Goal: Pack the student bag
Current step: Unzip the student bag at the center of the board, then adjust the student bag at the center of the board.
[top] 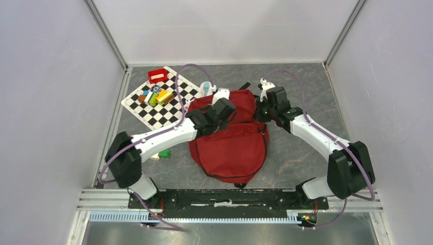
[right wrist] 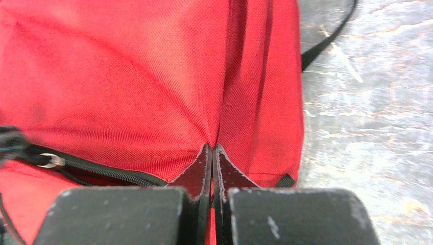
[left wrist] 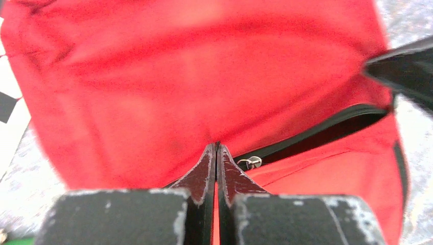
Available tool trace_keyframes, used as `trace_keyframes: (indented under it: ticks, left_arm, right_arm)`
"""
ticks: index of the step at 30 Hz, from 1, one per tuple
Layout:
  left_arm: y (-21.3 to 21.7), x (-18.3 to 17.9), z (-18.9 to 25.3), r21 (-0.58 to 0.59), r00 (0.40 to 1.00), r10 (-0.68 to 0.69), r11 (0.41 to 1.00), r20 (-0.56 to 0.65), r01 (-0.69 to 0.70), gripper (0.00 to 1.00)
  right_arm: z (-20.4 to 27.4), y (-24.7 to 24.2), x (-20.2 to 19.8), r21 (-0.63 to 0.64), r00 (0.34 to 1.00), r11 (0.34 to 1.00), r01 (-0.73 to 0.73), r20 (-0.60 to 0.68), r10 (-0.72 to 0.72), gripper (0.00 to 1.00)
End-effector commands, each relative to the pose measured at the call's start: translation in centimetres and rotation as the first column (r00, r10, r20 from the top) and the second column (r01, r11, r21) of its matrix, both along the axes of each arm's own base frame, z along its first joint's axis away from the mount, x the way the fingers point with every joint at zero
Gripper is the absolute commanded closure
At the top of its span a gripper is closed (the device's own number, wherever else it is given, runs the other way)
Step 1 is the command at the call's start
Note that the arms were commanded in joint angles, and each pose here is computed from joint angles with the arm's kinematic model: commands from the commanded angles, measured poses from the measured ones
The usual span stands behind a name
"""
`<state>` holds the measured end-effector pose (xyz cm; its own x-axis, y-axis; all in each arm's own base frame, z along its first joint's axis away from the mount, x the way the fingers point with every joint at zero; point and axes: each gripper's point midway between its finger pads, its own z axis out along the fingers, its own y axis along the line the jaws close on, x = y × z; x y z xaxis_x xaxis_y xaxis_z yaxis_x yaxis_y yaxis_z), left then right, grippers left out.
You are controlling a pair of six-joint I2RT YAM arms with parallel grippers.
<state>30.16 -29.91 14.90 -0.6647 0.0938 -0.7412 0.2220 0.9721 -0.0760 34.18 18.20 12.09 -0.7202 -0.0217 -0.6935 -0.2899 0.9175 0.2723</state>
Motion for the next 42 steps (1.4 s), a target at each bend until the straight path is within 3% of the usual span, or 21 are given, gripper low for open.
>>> trace_keyframes:
  ticks: [1, 6, 16, 17, 18, 22, 24, 30, 35, 39, 42]
  left_arm:
    - [6.0, 0.0, 2.6, 0.000, 0.977, 0.193, 0.981, 0.095, -0.193, 0.98]
    - [9.9, -1.5, 1.6, -0.016, 0.955, 0.286, 0.958, 0.078, -0.286, 0.98]
    - [9.9, -1.7, 0.7, -0.039, 0.956, 0.293, 0.955, 0.023, -0.292, 0.98]
    - [9.8, -1.7, 0.8, -0.047, 0.957, 0.289, 0.956, 0.016, -0.288, 0.97]
    - [9.7, -1.7, 1.0, -0.054, 0.958, 0.286, 0.957, 0.011, -0.285, 0.92]
    - [9.8, -1.7, 2.0, -0.107, 0.949, 0.315, 0.943, -0.022, -0.316, 0.35]
    - [10.3, -1.6, 1.7, -0.126, 0.936, 0.343, 0.928, -0.079, -0.351, 0.22]
    - [10.3, -1.0, 1.4, -0.200, 0.922, 0.346, 0.904, -0.175, -0.377, 0.01]
    - [8.9, -0.5, 1.3, -0.292, 0.933, 0.287, 0.893, -0.220, -0.343, 0.00]
    - [6.6, -0.3, 1.4, -0.328, 0.967, 0.147, 0.921, -0.209, -0.211, 0.00]
    - [4.7, -0.2, 1.9, -0.323, 0.992, -0.004, 0.946, -0.126, -0.037, 0.00]
  right_arm:
    - [1.0, -4.7, 1.0, -0.174, 0.987, 0.977, 0.124, 0.121, -0.104, 1.00]
    - [1.7, -5.3, 1.0, -0.196, 0.983, 0.971, 0.137, 0.151, -0.108, 1.00]
    - [5.0, -4.3, 2.5, -0.170, 0.972, 0.980, 0.101, 0.226, -0.061, 1.00]
    - [5.4, -4.0, 2.6, -0.165, 0.972, 0.983, 0.085, 0.231, -0.045, 0.93]
    - [5.8, -3.8, 2.8, -0.160, 0.971, 0.984, 0.073, 0.236, -0.034, 0.81]
    - [7.2, -3.1, 3.7, -0.163, 0.968, 0.986, 0.029, 0.250, 0.013, 0.60]
    - [7.8, -3.0, 4.4, -0.155, 0.967, 0.988, 0.019, 0.255, 0.021, 0.52]
    - [7.4, -0.5, 6.2, -0.063, 0.969, 0.988, -0.142, 0.195, 0.152, 0.39]
    - [5.1, 1.7, 6.6, -0.006, 0.961, 0.966, -0.258, 0.103, 0.257, 0.29]
    - [3.0, 2.2, 6.2, 0.018, 0.958, 0.959, -0.283, 0.046, 0.282, 0.29]
    - [2.1, 2.1, 6.1, 0.015, 0.962, 0.962, -0.272, 0.022, 0.272, 0.38]
